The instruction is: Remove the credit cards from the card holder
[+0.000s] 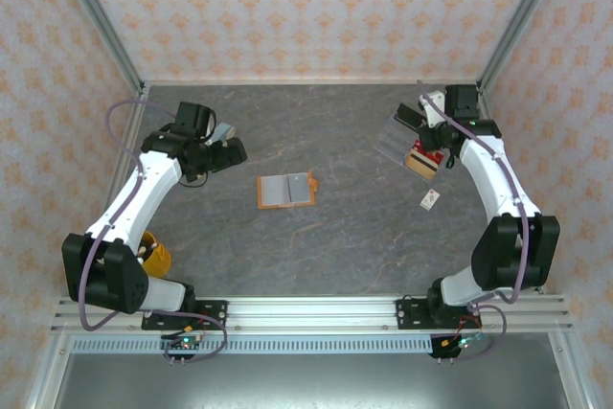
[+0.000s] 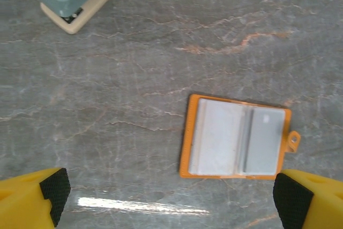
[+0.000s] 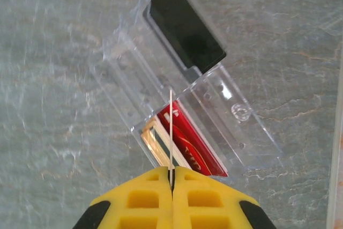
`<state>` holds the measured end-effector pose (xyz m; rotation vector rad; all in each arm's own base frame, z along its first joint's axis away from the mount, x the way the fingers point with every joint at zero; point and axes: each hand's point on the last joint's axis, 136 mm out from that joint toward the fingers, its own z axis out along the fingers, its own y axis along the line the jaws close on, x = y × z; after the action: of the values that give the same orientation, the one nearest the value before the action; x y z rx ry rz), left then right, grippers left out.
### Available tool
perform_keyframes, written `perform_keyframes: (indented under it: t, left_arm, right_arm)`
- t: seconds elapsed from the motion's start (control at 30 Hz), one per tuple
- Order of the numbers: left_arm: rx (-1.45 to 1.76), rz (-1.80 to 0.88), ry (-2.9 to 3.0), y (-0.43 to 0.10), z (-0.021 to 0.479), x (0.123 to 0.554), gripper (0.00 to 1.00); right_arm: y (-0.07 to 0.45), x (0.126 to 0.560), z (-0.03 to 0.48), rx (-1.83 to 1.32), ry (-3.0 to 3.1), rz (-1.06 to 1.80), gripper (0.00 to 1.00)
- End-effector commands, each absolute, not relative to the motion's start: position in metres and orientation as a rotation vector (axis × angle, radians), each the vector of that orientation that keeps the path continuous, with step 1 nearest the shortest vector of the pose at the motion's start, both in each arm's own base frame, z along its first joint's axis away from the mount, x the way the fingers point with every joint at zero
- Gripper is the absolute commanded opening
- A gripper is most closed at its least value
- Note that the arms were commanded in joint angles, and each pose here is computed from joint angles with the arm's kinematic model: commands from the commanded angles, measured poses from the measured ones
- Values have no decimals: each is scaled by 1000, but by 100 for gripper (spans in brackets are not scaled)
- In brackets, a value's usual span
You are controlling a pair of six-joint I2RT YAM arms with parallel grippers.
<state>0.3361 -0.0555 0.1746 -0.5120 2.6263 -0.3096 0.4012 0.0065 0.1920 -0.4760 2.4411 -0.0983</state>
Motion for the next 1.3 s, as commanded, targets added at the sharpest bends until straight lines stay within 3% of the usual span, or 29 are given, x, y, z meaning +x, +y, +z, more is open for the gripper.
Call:
perform_keyframes:
  t: [0.0, 0.37, 1.27]
  left_arm:
    - [-493, -205, 2633, -40, 179, 336, 100]
    - [-478, -147, 2663, -34, 171, 335, 100]
    - [-424, -159, 2718, -39, 158, 333, 100]
  right_arm:
    - [10, 393, 179, -761, 2450, -94, 0]
    - [-2, 394, 131, -1053, 2480, -100, 0]
    - [-1, 414, 82, -1110, 2467, 30, 2]
